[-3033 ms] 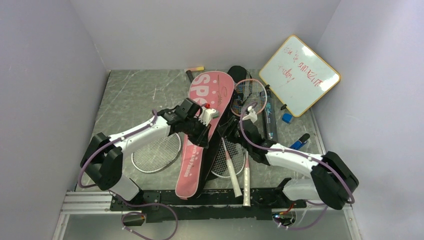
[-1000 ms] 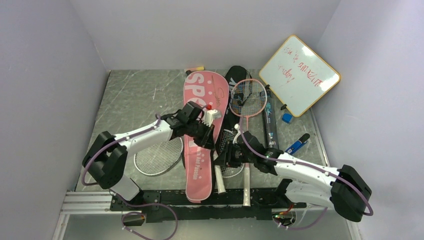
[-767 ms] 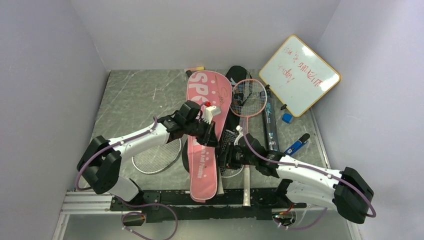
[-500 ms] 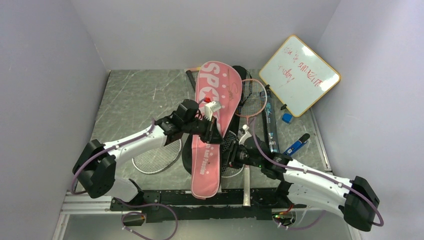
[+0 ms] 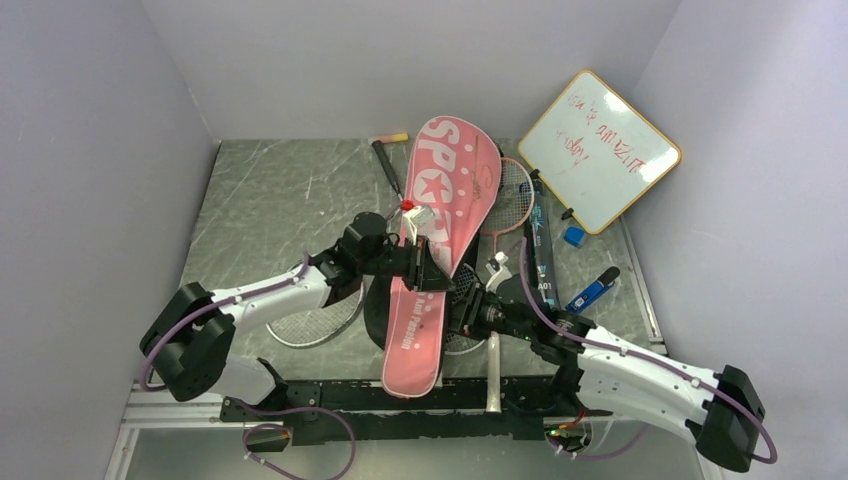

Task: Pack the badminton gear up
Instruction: Place the racket in the racket bag.

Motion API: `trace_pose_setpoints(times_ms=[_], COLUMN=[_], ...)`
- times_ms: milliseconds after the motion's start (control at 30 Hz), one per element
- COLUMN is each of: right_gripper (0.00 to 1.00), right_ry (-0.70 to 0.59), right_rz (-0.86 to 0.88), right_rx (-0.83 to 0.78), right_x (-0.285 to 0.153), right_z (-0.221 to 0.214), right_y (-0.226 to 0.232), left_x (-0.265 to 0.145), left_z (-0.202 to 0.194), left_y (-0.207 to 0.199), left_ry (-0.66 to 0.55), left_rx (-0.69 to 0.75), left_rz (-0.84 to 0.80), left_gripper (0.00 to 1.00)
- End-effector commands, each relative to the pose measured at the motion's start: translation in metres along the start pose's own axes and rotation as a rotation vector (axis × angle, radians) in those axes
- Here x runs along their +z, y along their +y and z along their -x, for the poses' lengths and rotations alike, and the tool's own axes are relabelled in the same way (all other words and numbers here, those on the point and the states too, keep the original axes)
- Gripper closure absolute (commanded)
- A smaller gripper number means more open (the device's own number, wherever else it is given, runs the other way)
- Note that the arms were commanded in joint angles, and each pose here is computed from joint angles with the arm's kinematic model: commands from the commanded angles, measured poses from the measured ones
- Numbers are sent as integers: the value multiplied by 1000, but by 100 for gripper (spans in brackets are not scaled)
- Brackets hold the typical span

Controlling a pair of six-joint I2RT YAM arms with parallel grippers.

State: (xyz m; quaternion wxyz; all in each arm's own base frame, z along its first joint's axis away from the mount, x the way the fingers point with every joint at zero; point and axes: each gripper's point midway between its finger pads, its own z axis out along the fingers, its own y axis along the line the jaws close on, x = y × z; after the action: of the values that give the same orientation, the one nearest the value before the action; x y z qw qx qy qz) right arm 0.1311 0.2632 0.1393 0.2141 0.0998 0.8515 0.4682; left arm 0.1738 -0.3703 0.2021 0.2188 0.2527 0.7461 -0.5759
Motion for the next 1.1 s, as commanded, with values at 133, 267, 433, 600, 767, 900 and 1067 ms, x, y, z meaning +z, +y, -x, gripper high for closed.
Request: trace_pose_setpoints(times_ms=[133,267,433,600,767,900,1067], right_gripper=[100,100,100,100,100,100,100], right_ry=[-252,-300,-352,-384,-387,-364,-265], right_rz=[259,301,340,324,264,239,148], right_rx=[42,61,68,28,-21,-60,-111], right_x=[1,-4,-13,-13,0,16,54], right_z=[59,66,73,80,85,85,75], right_y=[71,74,77,81,81,84,76], left_x=[-20,-22,-22,-17,-22,-23,-38], left_z=[-16,-18,-26,-34,-23,-18,-10], left_y=[-109,-117,-110,-97,-92,-71,-44], left_ry=[42,21,32,46,17,8,-39], left_rx=[-82,-109,-140,-153,-171,-170,-150], left_rz=[-489,-538,-551,-499,-465,-327,-185], left_gripper=[95,95,95,95,95,95,95])
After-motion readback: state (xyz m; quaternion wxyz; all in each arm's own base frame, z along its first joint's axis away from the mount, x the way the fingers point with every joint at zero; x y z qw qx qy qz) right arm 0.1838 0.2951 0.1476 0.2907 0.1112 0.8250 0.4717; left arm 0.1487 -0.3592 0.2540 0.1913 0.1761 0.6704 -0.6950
